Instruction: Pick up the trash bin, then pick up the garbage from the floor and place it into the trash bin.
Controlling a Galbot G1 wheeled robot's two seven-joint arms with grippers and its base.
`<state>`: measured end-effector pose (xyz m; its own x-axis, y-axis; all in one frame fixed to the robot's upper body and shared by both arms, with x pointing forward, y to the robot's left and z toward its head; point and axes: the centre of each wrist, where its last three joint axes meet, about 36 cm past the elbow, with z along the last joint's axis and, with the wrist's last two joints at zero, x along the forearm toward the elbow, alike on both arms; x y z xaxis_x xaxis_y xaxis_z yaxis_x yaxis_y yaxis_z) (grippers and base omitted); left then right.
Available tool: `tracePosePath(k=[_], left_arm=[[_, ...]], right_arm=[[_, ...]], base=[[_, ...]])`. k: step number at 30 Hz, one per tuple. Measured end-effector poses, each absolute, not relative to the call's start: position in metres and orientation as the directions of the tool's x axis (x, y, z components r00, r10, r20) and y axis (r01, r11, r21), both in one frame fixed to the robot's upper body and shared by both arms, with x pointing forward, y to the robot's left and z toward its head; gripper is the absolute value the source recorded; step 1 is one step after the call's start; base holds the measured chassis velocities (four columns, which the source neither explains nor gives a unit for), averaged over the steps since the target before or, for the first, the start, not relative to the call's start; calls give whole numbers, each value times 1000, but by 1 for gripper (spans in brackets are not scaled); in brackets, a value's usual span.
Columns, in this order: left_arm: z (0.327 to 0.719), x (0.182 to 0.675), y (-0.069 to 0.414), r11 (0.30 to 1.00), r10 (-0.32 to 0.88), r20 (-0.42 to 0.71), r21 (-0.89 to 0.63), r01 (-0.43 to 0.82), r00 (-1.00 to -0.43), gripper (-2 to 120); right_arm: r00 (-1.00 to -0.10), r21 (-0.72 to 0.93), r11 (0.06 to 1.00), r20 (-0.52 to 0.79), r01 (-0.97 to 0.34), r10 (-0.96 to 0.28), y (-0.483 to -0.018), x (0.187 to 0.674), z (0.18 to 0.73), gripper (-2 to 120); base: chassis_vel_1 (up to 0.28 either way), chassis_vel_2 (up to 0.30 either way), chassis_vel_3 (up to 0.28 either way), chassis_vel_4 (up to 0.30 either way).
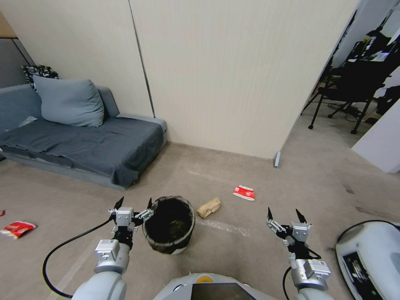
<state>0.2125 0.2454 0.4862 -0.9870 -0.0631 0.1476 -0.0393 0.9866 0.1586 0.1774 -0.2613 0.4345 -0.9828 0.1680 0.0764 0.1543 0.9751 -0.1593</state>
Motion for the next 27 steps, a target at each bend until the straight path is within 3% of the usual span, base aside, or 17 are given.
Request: tracePosePath(k=[14, 27], left_arm=[[488, 212, 247, 988, -66, 166, 147, -42, -984, 100], [497, 210, 250, 993, -110, 315, 84, -88, -943, 100]], right_arm=[[-982, -160, 974, 75, 160, 173, -262, 178, 434, 100], [-979, -158, 972, 77, 174, 188, -263, 178, 431, 100]], base=[[-8, 13, 20, -11], [0, 0, 0, 0]])
